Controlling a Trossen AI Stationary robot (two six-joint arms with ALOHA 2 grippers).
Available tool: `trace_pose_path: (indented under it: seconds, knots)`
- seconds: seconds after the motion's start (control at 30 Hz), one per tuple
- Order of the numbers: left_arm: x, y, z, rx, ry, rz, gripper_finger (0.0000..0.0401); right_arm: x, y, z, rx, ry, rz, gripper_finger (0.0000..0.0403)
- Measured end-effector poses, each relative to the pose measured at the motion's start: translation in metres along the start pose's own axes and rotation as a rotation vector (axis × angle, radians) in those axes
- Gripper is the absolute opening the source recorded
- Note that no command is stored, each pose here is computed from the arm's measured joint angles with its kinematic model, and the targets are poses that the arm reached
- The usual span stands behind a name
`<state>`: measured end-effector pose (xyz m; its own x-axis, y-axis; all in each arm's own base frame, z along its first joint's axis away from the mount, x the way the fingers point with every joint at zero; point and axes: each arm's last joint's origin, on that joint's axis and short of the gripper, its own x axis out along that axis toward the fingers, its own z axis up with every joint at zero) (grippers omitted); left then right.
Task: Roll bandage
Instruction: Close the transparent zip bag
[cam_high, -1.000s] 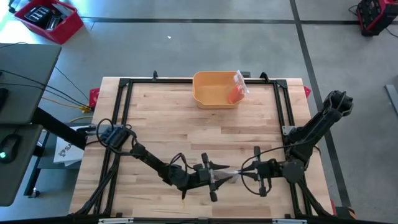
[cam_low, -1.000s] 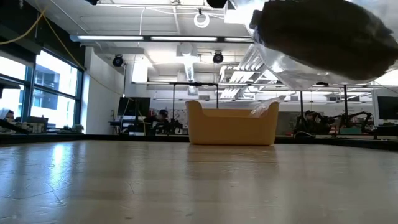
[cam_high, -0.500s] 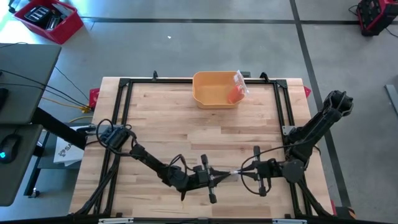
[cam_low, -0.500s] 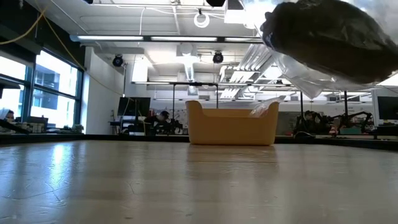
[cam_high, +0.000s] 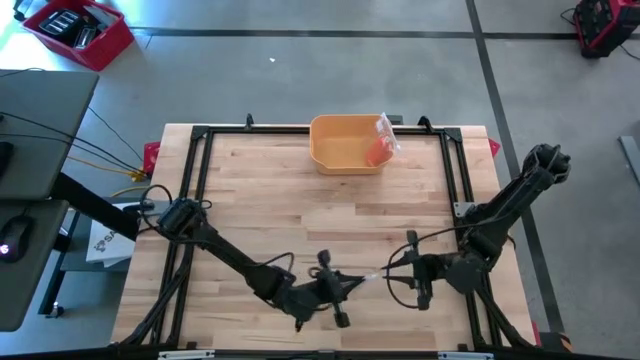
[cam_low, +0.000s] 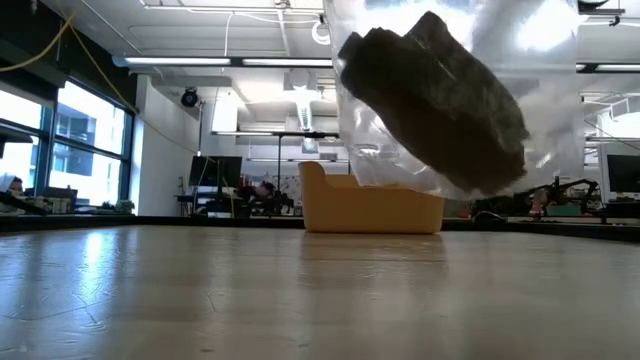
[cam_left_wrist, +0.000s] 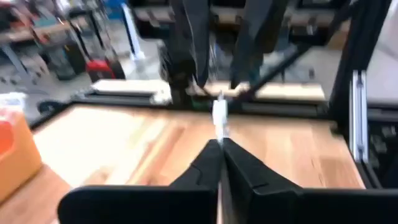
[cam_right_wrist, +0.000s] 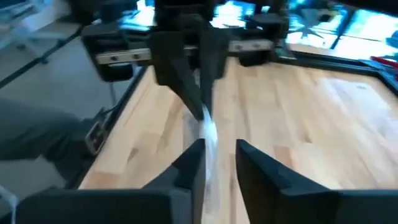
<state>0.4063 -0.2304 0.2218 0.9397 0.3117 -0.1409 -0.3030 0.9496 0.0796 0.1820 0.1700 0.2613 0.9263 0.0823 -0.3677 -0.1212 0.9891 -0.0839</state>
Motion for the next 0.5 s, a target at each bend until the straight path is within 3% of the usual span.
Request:
trace_pose_path:
  seconds: [0.17,0.4,0.5]
  knots:
    - [0.007,0.001,0.009,0.019,0.106,-0.029,0.0001,0.015,0.003,-0.006,-0.053,0.039,0.034,0.0084]
    - [0.008,0.002,0.009,0.023,0.113,-0.024,0.0001,0.021,0.006,-0.010,-0.069,0.052,0.036,0.0013]
    - [0.008,0.002,0.008,0.022,0.114,-0.028,0.0000,0.021,0.006,-0.010,-0.067,0.053,0.034,0.0010]
